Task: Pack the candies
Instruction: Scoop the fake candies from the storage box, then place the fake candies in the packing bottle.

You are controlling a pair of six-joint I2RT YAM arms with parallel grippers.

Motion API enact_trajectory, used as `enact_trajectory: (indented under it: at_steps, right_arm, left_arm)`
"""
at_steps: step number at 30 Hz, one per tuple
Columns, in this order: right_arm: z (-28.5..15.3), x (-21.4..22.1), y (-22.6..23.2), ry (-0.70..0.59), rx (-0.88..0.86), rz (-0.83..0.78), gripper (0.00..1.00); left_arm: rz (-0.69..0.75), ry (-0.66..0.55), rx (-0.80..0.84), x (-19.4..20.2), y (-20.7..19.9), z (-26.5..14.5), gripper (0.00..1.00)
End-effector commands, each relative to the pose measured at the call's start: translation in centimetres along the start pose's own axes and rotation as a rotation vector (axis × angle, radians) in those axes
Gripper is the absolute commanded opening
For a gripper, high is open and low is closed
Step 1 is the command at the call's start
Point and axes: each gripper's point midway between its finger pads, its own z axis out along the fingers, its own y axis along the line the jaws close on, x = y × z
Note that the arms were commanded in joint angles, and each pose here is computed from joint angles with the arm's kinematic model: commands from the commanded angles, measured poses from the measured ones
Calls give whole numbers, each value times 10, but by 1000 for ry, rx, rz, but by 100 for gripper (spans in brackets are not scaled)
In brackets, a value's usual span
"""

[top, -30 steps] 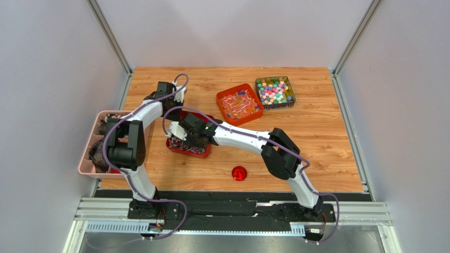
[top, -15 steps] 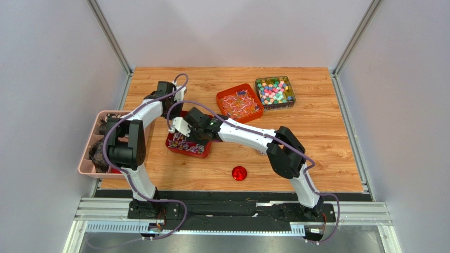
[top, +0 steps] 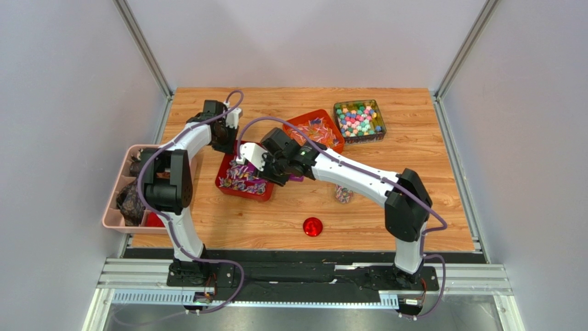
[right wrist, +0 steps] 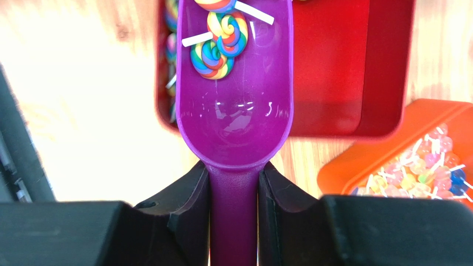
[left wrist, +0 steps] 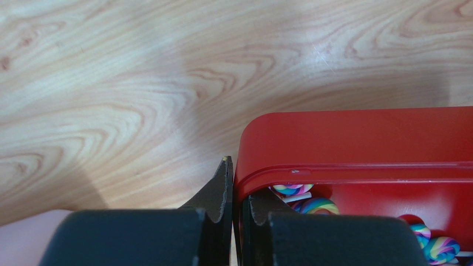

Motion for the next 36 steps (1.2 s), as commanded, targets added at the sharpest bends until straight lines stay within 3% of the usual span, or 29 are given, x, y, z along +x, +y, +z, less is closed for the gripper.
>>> enact_trajectory:
  at_steps: [1,10,18,29,36]
  right_arm:
    - [-52,-28,-5,-131,10,-32,0]
    - [-131,-17,-35,-227,127,-1,0]
    - [-210,19,-61,-262,314,28,0]
    - [-247,144,-46,16,338,85,0]
    - [-260,182,-23,129,298,103,0]
  left_arm:
    - [7,-9,51,-15,0,-6,0]
    - [24,1,35,-13,10,-8,0]
    - [47,28,54,-4,8,-9,0]
    - [55,38,82,4,2,-14,0]
    - [53,39,102,8,-2,-16,0]
